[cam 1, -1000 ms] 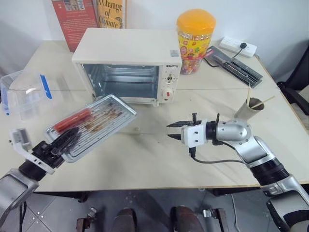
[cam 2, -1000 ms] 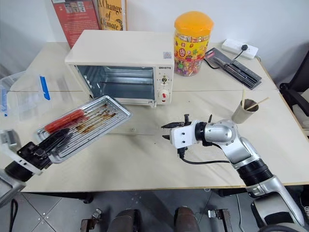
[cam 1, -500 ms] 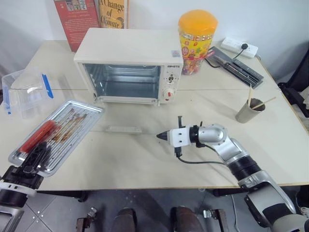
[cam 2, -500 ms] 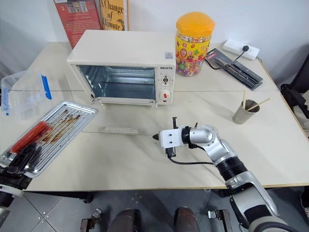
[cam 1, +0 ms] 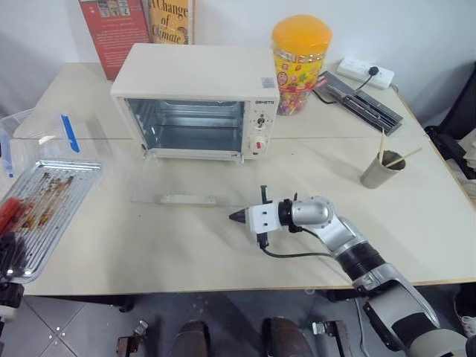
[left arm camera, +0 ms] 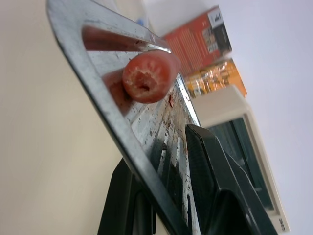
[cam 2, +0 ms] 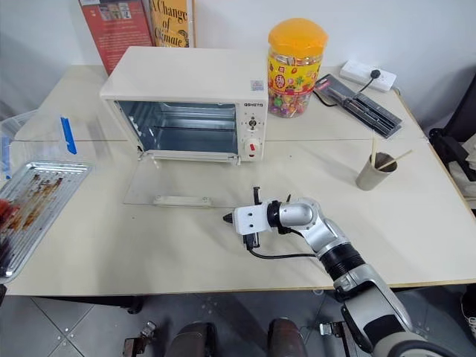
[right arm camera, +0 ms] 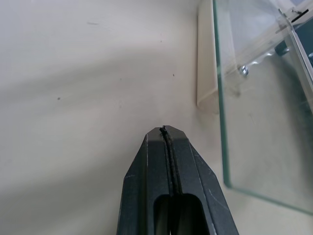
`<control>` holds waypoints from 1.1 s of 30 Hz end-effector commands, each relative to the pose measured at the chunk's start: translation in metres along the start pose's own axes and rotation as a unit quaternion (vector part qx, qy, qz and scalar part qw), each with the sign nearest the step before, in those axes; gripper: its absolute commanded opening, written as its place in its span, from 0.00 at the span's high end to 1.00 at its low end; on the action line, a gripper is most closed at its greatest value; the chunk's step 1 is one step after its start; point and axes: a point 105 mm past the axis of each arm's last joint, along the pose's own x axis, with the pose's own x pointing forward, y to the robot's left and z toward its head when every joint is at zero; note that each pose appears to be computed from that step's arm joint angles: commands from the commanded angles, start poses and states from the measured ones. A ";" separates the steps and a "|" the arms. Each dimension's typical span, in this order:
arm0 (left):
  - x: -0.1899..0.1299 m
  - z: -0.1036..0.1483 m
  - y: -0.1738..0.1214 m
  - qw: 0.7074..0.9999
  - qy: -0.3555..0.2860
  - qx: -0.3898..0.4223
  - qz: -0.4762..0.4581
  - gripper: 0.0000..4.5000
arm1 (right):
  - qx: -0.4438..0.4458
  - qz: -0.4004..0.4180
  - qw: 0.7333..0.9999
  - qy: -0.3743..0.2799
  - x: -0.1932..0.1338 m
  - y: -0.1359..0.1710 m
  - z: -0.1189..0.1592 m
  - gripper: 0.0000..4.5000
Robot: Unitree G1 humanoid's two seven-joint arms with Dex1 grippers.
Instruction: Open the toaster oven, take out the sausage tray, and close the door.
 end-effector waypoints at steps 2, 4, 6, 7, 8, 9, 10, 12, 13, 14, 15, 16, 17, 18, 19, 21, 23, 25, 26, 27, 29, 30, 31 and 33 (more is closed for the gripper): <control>-0.012 0.014 0.003 1.000 -0.027 0.003 0.005 0.87 | -0.033 -0.049 0.998 -0.025 -0.005 -0.038 0.021 1.00; -0.014 0.014 0.004 1.000 -0.027 0.003 0.006 0.87 | -0.042 -0.067 0.997 -0.026 -0.009 -0.054 0.026 1.00; -0.015 0.015 0.005 1.000 -0.028 0.002 0.006 0.87 | -0.054 -0.084 0.995 -0.026 -0.012 -0.070 0.031 1.00; -0.016 0.014 0.006 1.000 -0.026 0.001 0.008 0.87 | -0.058 -0.091 0.994 -0.027 -0.014 -0.077 0.034 1.00; -0.016 0.013 0.006 1.000 -0.024 0.001 0.008 0.87 | -0.060 -0.097 0.993 -0.028 -0.016 -0.084 0.037 1.00; -0.015 0.012 0.006 1.000 -0.021 0.000 0.007 0.87 | -0.064 -0.104 0.992 -0.030 -0.018 -0.093 0.040 1.00; -0.015 0.011 0.007 1.000 -0.019 -0.002 0.007 0.87 | -0.069 -0.113 0.991 -0.032 -0.020 -0.102 0.045 1.00; -0.015 0.006 0.007 1.000 -0.010 -0.006 0.005 0.87 | -0.080 -0.125 0.988 -0.035 -0.024 -0.117 0.052 1.00; -0.014 0.004 0.007 1.000 -0.005 -0.008 0.005 0.87 | -0.084 -0.129 0.987 -0.036 -0.026 -0.124 0.055 1.00; -0.014 0.001 0.008 1.000 0.003 -0.010 0.005 0.87 | -0.088 -0.133 0.987 -0.037 -0.027 -0.129 0.058 1.00; -0.013 -0.001 0.008 1.000 0.007 -0.011 0.004 0.87 | -0.089 -0.135 0.986 -0.037 -0.028 -0.133 0.060 1.00; -0.012 -0.003 0.007 1.000 0.011 -0.012 0.002 0.87 | -0.091 -0.138 0.985 -0.038 -0.029 -0.136 0.062 1.00; -0.011 -0.006 0.006 1.000 0.018 -0.013 0.000 0.87 | -0.094 -0.143 0.984 -0.040 -0.030 -0.142 0.065 1.00; -0.010 -0.010 0.005 1.000 0.026 -0.014 -0.003 0.87 | -0.098 -0.150 0.983 -0.042 -0.032 -0.148 0.068 1.00; -0.009 -0.013 0.004 0.999 0.034 -0.015 -0.005 0.87 | -0.100 -0.157 0.982 -0.043 -0.033 -0.155 0.071 1.00; -0.005 -0.030 0.002 0.996 0.082 -0.016 -0.013 0.87 | -0.104 -0.188 0.976 -0.040 -0.039 -0.172 0.075 1.00; -0.004 -0.039 0.000 0.994 0.111 -0.016 -0.018 0.87 | -0.108 -0.201 0.973 -0.038 -0.041 -0.179 0.076 1.00; 0.002 -0.046 -0.006 0.990 0.136 -0.014 -0.035 0.87 | -0.099 -0.198 0.974 -0.044 -0.043 -0.181 0.078 1.00; 0.003 -0.048 -0.008 0.989 0.144 -0.013 -0.042 0.87 | -0.095 -0.195 0.975 -0.048 -0.043 -0.181 0.078 1.00; 0.005 -0.053 -0.011 0.985 0.165 -0.008 -0.049 0.87 | -0.076 -0.181 0.979 -0.055 -0.045 -0.178 0.078 1.00; 0.008 -0.061 -0.015 0.980 0.192 -0.004 -0.059 0.87 | -0.045 -0.151 0.985 -0.067 -0.047 -0.171 0.078 1.00; 0.012 -0.068 -0.019 0.974 0.218 0.000 -0.069 0.87 | -0.023 -0.128 0.989 -0.073 -0.050 -0.163 0.077 1.00; 0.017 -0.076 -0.024 0.966 0.244 0.003 -0.081 0.87 | 0.006 -0.101 0.992 -0.079 -0.055 -0.153 0.075 1.00; 0.022 -0.084 -0.028 0.958 0.271 0.008 -0.094 0.87 | 0.041 -0.070 0.993 -0.087 -0.060 -0.141 0.076 1.00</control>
